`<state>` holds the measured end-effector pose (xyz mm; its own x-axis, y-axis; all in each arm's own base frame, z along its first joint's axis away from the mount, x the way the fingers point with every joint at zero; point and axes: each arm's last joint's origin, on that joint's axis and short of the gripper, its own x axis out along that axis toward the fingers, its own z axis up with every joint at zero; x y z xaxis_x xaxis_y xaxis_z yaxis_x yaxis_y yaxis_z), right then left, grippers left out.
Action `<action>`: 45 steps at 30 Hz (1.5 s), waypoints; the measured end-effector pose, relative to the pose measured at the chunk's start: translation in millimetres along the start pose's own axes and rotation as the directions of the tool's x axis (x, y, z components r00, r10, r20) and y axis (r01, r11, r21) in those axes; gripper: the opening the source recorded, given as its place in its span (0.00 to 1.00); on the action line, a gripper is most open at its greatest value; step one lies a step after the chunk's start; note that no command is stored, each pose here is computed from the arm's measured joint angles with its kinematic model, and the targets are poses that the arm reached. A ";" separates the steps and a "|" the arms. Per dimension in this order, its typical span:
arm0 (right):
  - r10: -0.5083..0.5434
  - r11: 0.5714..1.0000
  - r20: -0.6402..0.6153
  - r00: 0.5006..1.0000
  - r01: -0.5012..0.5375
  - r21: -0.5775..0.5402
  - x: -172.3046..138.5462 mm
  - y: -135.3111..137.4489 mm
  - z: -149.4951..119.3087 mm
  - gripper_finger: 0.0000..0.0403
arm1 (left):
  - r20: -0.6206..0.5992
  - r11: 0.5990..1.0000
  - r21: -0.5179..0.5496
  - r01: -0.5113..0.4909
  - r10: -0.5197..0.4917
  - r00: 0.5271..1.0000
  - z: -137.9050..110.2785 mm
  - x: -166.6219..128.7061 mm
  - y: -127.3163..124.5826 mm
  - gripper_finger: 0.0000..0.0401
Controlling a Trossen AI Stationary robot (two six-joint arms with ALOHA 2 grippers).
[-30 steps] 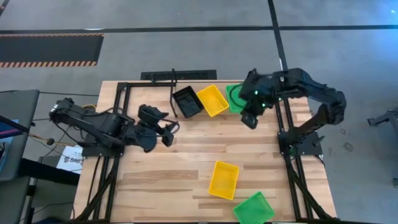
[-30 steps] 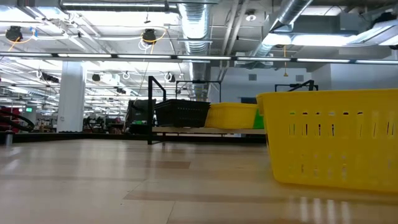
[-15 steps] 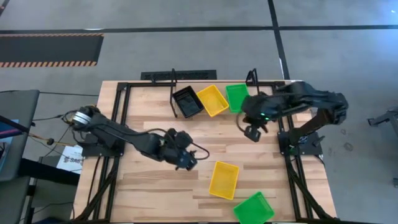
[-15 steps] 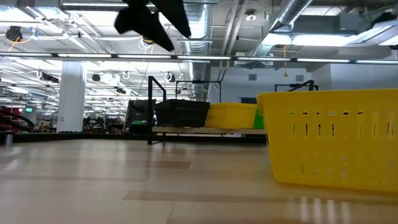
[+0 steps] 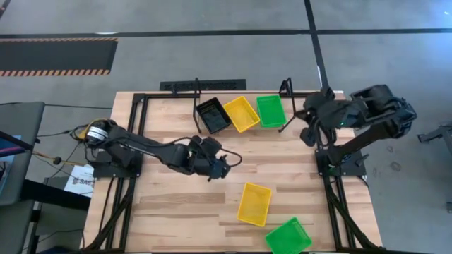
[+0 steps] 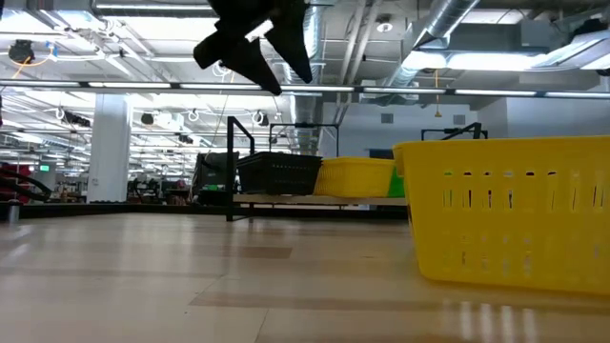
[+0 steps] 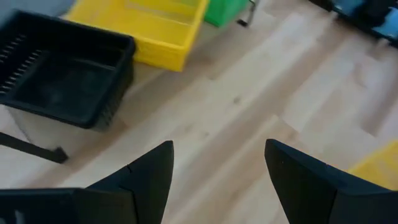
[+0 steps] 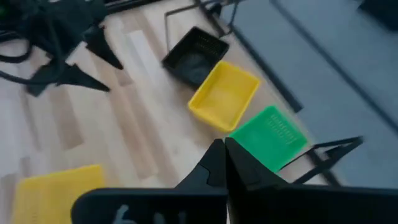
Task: Stack baskets on shelf by color
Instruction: Adjust the stacked bins on the shelf
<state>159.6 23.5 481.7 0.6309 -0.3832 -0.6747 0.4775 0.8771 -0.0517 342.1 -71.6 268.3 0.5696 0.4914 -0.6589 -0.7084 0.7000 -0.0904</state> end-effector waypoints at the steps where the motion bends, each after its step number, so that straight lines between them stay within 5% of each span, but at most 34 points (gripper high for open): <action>1: -0.017 1.000 0.012 1.000 0.017 -0.011 -0.6 -1.4 0.2 0.01 | 0.018 1.000 -0.004 -0.015 0.015 1.000 3.0 -0.5 0.7 0.60; 6: -0.089 0.992 -0.022 0.996 0.087 -0.094 14.4 -4.9 1.3 0.01 | 0.201 0.997 -0.027 -0.077 0.081 0.976 37.6 -27.5 0.5 0.60; 12: -0.173 0.975 -0.157 0.972 0.147 -0.167 76.7 -9.3 -6.0 0.00 | 0.382 0.992 -0.049 -0.117 0.127 0.915 76.3 -87.2 9.0 0.60; 17: 0.096 0.962 -0.137 0.986 -0.128 -0.243 147.4 2.8 -8.3 0.00 | 0.527 0.984 -0.043 -0.176 0.172 0.832 92.0 -139.2 12.5 0.60; 21: 0.334 0.916 -0.090 0.938 -0.346 -0.204 195.9 4.1 -3.1 0.00 | 0.588 0.978 -0.034 -0.208 0.187 0.787 92.8 -169.8 14.6 0.60; 30: 0.297 0.943 -0.175 0.939 -0.317 -0.100 274.1 -10.4 -1.8 0.00 | 0.576 0.988 0.017 -0.154 0.116 0.809 81.7 -194.3 28.6 0.60; 36: 0.373 0.921 -0.018 0.928 -0.372 -0.114 241.6 -8.8 31.6 0.00 | 0.384 0.990 0.016 -0.140 0.123 0.915 68.2 -159.6 45.4 0.60; 45: 0.447 0.891 0.334 0.830 -0.381 -0.245 96.5 -22.4 55.8 0.00 | 0.163 0.966 0.010 -0.257 0.252 0.954 54.9 -89.1 67.5 0.60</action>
<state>243.9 -49.3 458.9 0.9411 -0.0225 -0.3373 0.0348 0.9989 0.0305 266.4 -39.7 361.9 0.4332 0.7293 -0.5295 -0.8265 0.5558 0.0893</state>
